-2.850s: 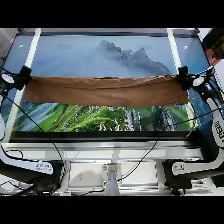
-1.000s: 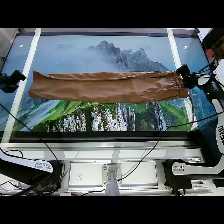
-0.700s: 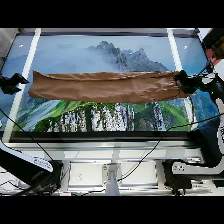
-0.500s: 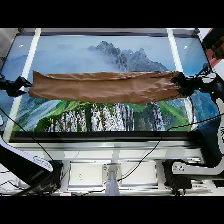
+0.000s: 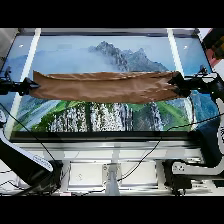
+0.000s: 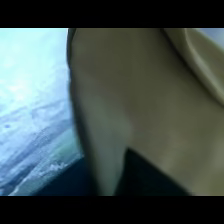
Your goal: Fold the clothes and pants, and hang the long-sleeved shirts on hangers.
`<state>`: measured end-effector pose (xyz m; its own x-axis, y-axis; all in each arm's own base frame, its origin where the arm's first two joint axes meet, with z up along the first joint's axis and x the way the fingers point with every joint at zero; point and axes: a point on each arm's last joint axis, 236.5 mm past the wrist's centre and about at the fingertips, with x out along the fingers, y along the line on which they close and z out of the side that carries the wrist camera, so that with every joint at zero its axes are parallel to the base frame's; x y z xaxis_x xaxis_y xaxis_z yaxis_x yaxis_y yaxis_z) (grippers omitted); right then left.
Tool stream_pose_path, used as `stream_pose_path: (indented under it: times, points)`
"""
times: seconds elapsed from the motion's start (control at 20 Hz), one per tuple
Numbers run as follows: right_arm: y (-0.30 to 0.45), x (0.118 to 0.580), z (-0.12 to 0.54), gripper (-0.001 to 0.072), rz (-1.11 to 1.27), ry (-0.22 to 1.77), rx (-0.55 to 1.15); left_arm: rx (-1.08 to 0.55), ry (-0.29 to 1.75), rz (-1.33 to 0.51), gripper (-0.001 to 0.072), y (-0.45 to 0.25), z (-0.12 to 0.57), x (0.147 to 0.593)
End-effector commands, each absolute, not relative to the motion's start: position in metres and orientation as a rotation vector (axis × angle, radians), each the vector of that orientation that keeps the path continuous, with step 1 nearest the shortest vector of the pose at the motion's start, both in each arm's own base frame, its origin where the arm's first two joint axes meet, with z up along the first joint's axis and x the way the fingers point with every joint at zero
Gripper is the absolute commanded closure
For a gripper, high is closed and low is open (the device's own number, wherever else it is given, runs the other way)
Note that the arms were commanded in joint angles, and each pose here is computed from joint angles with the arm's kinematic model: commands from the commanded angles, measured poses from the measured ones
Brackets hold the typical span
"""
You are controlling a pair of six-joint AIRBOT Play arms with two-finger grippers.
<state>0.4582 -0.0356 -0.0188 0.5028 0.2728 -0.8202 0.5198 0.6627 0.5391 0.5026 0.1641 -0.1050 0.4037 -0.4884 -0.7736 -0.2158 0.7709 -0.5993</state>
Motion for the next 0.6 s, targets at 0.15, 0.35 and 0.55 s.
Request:
stream_pose_path:
  times: [0.15,0.35,0.55]
  points:
    - [0.002,0.465,-0.006,0.0270,0.008,1.056,0.760,-0.710,1.070,-0.281,0.0690,0.144,-0.073,0.523]
    - [0.017,0.467,0.019,0.0524,0.071,1.007,0.719,-0.650,0.952,-0.256,0.0691,0.149,0.003,0.546]
    - [0.051,0.485,0.062,0.0670,0.130,0.857,0.712,-0.548,0.844,-0.307,0.0691,0.113,0.091,0.560]
